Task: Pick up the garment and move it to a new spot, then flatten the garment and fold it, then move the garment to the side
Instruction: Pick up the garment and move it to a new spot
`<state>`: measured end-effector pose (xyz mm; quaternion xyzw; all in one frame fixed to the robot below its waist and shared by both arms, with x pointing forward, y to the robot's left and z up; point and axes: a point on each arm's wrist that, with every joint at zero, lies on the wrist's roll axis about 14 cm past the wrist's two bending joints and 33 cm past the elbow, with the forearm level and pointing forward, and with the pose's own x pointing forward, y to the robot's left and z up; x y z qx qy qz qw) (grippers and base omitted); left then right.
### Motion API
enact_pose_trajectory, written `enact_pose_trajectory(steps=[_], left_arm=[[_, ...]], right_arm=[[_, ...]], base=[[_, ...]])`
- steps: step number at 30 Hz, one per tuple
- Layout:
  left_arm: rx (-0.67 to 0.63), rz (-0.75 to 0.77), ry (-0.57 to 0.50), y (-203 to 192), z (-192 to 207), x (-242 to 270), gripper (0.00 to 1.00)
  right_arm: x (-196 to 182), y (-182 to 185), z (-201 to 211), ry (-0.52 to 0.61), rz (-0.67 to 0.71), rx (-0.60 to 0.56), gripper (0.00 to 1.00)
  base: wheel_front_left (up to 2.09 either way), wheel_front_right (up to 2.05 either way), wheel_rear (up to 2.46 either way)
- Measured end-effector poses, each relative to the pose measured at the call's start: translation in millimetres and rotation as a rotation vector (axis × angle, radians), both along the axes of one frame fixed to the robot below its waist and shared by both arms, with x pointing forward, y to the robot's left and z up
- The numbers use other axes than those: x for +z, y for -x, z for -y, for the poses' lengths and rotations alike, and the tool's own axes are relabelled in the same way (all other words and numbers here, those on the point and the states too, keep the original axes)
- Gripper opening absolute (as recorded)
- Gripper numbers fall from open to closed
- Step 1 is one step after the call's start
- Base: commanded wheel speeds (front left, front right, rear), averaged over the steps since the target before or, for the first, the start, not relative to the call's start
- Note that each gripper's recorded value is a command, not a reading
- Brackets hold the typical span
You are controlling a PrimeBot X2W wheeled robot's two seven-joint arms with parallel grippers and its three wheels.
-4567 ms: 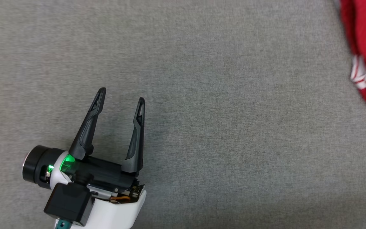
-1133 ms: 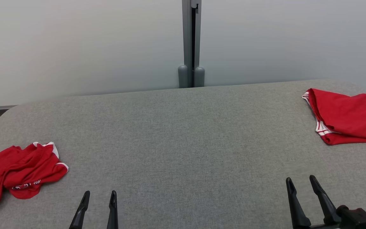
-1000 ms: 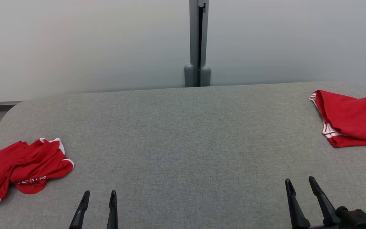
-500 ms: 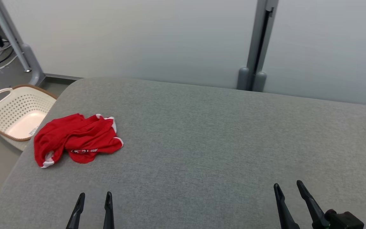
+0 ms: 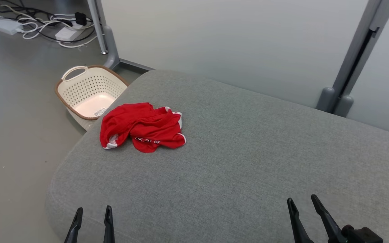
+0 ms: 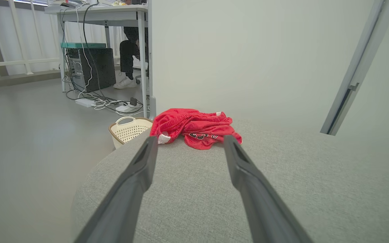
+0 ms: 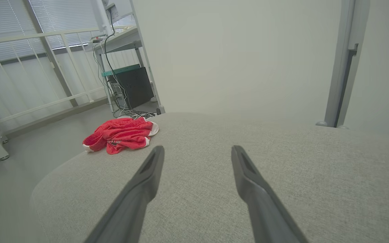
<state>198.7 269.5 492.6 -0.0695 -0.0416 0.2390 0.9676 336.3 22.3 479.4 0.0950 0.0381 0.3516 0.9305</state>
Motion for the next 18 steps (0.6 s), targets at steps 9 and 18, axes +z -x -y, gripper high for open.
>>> enact_pose_trajectory(steps=[9, 18], left_arm=[[0.053, 0.100, -0.013, -28.7, -39.2, 35.8, 1.00], [-0.155, 0.105, -0.012, -144.6, -40.2, 54.5, 1.00]], right_arm=[[-12.3, -22.2, -9.0, 0.027, -0.006, 0.063, 1.00], [-35.5, -66.7, 15.6, 0.068, -0.011, 0.032, 1.00]], base=[[0.00, 0.00, 0.00], [0.00, 0.00, 0.00]])
